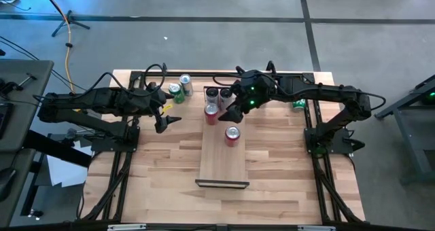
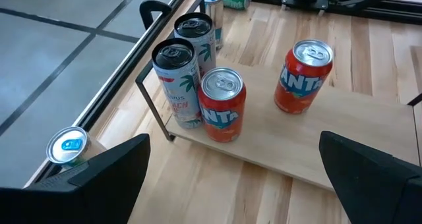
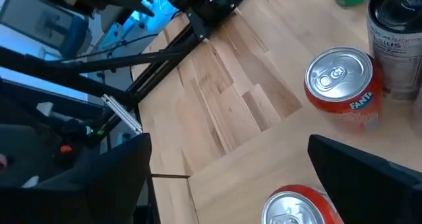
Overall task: Place canned beverage on shelf
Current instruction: Put the left red soda can, aligned with the other red soda can on the shelf
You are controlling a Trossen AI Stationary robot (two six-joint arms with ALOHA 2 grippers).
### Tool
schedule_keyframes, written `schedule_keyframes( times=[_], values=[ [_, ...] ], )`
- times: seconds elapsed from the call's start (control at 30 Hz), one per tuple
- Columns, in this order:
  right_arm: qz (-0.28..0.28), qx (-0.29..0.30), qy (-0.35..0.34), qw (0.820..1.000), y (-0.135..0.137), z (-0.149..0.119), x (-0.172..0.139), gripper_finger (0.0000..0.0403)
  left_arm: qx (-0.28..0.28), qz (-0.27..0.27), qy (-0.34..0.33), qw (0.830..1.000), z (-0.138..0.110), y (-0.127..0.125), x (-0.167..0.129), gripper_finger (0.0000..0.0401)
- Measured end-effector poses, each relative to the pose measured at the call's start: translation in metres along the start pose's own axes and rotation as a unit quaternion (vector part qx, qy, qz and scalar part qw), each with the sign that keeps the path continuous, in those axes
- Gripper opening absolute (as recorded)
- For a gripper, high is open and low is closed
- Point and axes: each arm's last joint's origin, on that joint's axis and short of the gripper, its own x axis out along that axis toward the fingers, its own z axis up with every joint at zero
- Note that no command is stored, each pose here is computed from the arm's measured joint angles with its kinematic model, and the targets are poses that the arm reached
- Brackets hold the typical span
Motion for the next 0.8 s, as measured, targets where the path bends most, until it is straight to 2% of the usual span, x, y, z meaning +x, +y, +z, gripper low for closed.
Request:
schedule_keyframes(
  times=[0.1, 0.27, 0.4, 0.53, 0.7, 0.8],
  values=[
    [-0.010, 0.002, -0.013, 1.000, 0.000, 0.001, 0.000, 0.0394, -0.006, 0.000, 0.000, 1.000, 0.000, 0.000, 0.000, 0.0397],
    [-0.034, -0.001, -0.025, 0.999, -0.003, 0.002, 0.000, 0.0394, -0.054, 0.000, 0.000, 0.999, 0.000, 0.000, 0.000, 0.0397],
    [-0.044, -0.044, -0.022, 0.998, -0.005, 0.002, -0.001, 0.0394, -0.090, -0.001, 0.000, 0.996, 0.000, 0.000, 0.000, 0.0397],
    [-0.062, -0.090, 0.016, 0.994, -0.007, -0.006, -0.004, 0.0394, -0.121, 0.000, 0.000, 0.993, 0.000, 0.000, 0.000, 0.0397],
    [-0.091, -0.157, 0.092, 0.979, -0.010, -0.024, -0.016, 0.0394, -0.152, 0.000, 0.000, 0.988, 0.000, 0.000, 0.000, 0.0397],
    [-0.085, -0.187, 0.100, 0.974, -0.008, -0.036, -0.027, 0.0394, -0.160, -0.002, -0.006, 0.987, 0.001, 0.000, 0.000, 0.0397]
  ],
)
